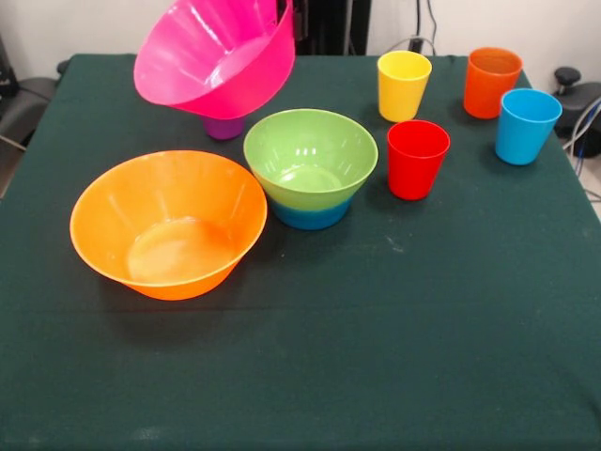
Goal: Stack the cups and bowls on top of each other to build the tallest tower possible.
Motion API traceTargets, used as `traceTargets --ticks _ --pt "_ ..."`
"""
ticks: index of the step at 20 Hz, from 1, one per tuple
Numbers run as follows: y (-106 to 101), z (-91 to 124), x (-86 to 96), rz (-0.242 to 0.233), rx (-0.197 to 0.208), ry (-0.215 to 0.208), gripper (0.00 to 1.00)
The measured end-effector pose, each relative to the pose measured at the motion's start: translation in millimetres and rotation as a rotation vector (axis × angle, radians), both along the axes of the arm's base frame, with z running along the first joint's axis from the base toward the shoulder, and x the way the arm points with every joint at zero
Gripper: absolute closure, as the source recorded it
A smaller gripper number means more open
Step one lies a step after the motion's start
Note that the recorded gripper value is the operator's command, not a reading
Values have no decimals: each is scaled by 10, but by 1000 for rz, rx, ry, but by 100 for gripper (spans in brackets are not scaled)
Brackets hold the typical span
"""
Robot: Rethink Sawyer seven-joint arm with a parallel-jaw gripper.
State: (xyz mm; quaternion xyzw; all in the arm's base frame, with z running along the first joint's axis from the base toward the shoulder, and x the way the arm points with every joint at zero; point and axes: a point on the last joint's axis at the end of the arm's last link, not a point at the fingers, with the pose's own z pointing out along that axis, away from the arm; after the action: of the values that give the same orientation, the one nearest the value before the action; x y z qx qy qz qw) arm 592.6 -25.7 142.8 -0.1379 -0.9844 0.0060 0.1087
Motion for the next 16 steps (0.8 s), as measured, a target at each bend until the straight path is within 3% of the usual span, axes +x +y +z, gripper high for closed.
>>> traceTargets --ticks 16 --pt "363 -192 -29 18 -5 42 100"
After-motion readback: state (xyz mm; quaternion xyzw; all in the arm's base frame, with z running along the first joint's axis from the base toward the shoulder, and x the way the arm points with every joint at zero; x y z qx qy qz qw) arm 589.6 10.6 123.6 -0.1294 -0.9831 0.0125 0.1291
